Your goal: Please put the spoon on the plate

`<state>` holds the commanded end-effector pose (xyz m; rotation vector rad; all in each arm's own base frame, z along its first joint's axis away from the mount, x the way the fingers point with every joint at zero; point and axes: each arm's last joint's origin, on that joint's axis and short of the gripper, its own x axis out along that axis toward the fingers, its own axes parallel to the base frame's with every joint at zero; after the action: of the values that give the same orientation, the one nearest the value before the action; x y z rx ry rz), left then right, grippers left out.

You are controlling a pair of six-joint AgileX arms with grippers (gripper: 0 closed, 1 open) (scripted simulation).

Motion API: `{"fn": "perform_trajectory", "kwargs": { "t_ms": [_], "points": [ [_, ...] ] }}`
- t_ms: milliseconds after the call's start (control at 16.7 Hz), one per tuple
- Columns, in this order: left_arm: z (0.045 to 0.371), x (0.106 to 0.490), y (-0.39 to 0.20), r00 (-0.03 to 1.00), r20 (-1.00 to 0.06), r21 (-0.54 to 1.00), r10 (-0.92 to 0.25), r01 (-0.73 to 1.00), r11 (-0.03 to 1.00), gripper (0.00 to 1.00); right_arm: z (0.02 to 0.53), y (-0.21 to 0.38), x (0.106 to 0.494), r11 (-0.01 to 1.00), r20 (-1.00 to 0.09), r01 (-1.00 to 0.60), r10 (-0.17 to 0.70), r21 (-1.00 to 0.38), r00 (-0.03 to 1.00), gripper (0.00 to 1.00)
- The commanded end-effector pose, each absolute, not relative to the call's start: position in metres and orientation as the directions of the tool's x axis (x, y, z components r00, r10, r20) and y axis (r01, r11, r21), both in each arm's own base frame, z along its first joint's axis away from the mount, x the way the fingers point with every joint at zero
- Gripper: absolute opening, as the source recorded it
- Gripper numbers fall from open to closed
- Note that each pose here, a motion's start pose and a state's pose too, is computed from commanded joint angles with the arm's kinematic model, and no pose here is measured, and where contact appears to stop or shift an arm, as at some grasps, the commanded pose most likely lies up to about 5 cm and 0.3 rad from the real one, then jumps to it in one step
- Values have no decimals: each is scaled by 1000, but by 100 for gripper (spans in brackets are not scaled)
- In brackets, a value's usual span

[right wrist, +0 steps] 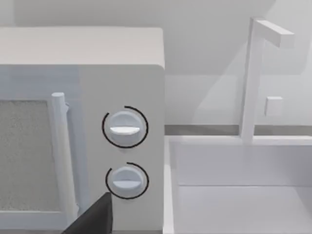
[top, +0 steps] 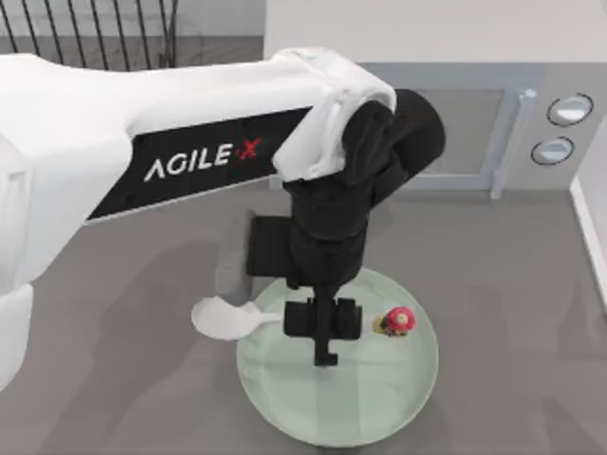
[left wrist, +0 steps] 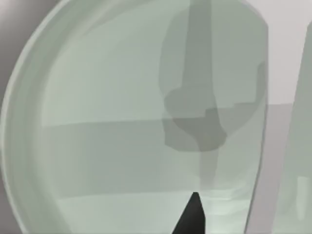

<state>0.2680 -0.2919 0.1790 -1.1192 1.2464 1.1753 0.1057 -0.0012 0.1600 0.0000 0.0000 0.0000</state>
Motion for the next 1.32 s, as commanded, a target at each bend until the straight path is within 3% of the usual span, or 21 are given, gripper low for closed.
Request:
{"fn": "perform_trajectory", "kwargs": {
  "t_ms": [240,720,1320],
  "points": [
    [180,261,-300,6,-999,-4,44,-1000,28,0,160,-1,106,1000,0,0,0,0,1000,100],
    [180,262,-301,17,-999,-16,36,-1000,25,0,160,-1,106,1000,0,0,0,0,1000,100],
    [196,274,-320,204,-975,-206,-85,-979,7,0,160,-1,106,1000,0,0,0,0,1000,100]
  ]
}}
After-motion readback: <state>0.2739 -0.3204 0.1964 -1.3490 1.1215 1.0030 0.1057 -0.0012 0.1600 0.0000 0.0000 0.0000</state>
